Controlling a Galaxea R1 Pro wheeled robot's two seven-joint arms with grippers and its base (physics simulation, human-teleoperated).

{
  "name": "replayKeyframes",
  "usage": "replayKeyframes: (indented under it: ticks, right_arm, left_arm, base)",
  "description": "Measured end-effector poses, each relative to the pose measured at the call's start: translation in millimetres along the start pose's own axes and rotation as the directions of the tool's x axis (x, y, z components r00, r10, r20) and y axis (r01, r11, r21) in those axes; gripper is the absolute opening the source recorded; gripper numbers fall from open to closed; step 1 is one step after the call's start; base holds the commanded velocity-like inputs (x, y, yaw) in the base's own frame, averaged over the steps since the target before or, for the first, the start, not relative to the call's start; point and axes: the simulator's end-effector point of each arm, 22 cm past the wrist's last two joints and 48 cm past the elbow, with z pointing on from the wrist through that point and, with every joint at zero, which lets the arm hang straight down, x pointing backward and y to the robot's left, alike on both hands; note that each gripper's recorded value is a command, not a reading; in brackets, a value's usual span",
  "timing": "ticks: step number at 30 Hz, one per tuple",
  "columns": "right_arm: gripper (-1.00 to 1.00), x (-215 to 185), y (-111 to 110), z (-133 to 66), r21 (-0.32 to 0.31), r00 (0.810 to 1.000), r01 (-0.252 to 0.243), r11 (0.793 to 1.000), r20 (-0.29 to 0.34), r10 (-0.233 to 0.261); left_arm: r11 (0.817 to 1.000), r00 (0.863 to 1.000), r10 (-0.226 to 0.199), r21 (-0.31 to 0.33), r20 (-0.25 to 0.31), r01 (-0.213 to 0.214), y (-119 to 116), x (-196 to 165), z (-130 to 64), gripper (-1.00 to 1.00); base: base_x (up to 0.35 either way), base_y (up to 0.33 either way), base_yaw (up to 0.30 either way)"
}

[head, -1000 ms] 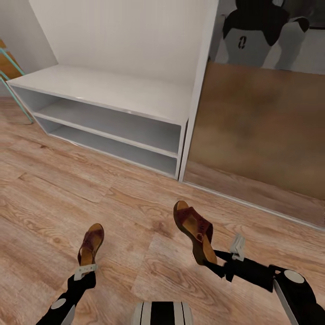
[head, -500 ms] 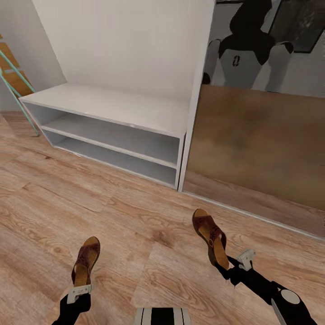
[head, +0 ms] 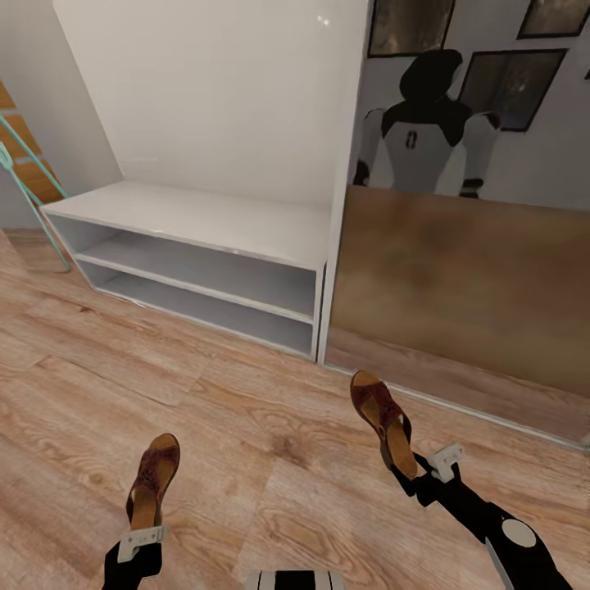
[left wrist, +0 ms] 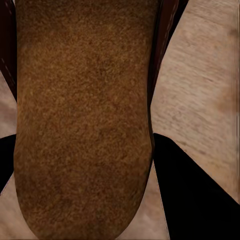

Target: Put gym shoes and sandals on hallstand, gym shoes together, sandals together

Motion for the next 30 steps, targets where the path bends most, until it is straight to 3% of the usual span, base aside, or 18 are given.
replayKeyframes:
  ticks: [4, 9, 11, 17, 23, 25, 30]
  right_arm:
    - [-1.00, 16.6, 5.5, -1.5, -0.002, 0.999, -0.019, 1.000, -0.030, 0.019]
    - [-1.00, 61.1, 42.2, 2.4, -0.030, 0.995, -0.086, 0.996, -0.043, 0.084]
    - [-1.00, 98.9, 43.8, -5.6, 0.021, 0.995, -0.091, 0.996, -0.033, 0.092]
    - [-1.00, 123.5, 29.1, -24.9, 0.159, 0.996, -0.086, 0.984, 0.031, 0.082]
    - [-1.00, 141.1, 30.1, -43.1, 0.213, 0.995, -0.094, 0.973, 0.059, 0.083]
    - [-1.00, 149.0, 38.5, -52.2, 0.218, 0.993, -0.099, 0.971, 0.081, 0.083]
    - [-1.00, 136.8, 43.1, -52.2, 0.220, 0.989, -0.109, 0.970, 0.118, 0.084]
  left_arm:
    - [1.000, 1.000, -0.002, 0.004, 0.025, 0.001, -0.6, -11.9, -1.2, -1.00]
    - [1.000, 0.999, -0.008, 0.000, 0.039, 0.008, 3.6, -12.9, -10.2, -1.00]
    - [1.000, 0.997, -0.021, -0.020, 0.072, 0.022, 12.7, -12.3, -19.4, -1.00]
    - [0.999, 0.993, -0.025, -0.021, 0.119, 0.027, 13.6, -22.7, -27.9, -1.00]
    - [0.999, 0.991, -0.028, -0.019, 0.133, 0.031, 13.1, -20.6, -39.1, -1.00]
    - [0.999, 0.976, -0.019, -0.033, 0.216, 0.026, 17.8, -30.7, -50.5, -1.00]
    - [0.999, 0.960, -0.015, -0.039, 0.278, 0.026, 20.5, -42.3, -61.7, -1.00]
  base:
    - [0.000, 0.000, -0.036]
    - [0.000, 0.000, -0.004]
    - [0.000, 0.000, 0.000]
    - [0.000, 0.000, 0.000]
    - [0.000, 0.000, 0.000]
    - [0.000, 0.000, 0.000]
    - [0.000, 0.000, 0.000]
